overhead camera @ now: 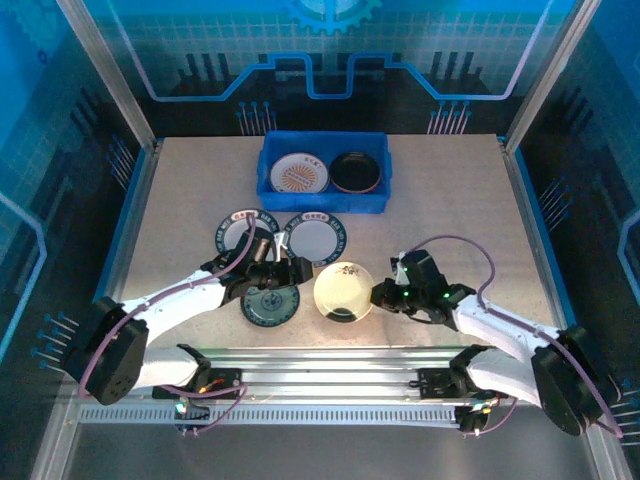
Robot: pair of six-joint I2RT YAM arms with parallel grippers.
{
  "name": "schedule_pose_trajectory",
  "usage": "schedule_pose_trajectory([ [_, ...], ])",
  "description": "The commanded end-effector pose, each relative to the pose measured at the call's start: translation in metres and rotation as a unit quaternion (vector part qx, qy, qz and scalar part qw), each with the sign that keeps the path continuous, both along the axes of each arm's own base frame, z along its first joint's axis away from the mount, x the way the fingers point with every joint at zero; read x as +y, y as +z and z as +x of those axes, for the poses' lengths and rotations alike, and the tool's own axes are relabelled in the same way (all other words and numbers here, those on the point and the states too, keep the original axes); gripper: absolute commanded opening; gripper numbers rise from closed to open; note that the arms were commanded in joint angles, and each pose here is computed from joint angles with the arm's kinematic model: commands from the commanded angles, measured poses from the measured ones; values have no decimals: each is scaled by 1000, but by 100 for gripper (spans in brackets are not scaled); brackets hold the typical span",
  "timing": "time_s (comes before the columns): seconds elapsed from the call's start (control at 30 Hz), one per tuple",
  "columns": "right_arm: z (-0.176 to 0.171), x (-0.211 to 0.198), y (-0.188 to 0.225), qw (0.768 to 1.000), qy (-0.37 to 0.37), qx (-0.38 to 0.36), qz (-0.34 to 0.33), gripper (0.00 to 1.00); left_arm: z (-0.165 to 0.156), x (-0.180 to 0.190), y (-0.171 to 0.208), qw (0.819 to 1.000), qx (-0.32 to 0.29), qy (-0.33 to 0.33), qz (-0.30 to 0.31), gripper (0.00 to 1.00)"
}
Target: Place the plates into the plastic bin on the countertop
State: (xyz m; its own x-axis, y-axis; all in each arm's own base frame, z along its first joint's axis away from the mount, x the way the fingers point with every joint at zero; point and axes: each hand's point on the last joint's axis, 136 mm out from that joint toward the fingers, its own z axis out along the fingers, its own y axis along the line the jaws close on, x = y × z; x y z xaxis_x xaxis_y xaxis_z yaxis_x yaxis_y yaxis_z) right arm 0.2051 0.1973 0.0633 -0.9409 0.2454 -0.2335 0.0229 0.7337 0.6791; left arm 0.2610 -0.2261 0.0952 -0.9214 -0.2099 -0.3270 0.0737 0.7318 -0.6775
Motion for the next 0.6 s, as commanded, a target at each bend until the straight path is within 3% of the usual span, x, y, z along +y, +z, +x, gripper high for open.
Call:
schedule_pose_trajectory([
  [0.0, 5, 6, 22, 999, 11, -17, 27, 0, -1, -12, 5, 999, -12, -24, -22, 64],
  [0.37, 16, 30, 47, 995, 35, -23, 94, 0, -5, -27, 11, 997, -15, -48, -51, 48],
  [0.47, 19, 35, 49, 994, 37, -19, 106, 0, -6, -27, 10, 998, -12, -44, -52, 24],
  [0.53, 21, 37, 47, 994, 36, -16, 106, 0, -6, -27, 11, 998, -12, -42, -54, 3],
  [0.57, 22, 38, 47, 993, 37, -16, 107, 0, -6, -26, 12, 998, -13, -42, -54, 0],
])
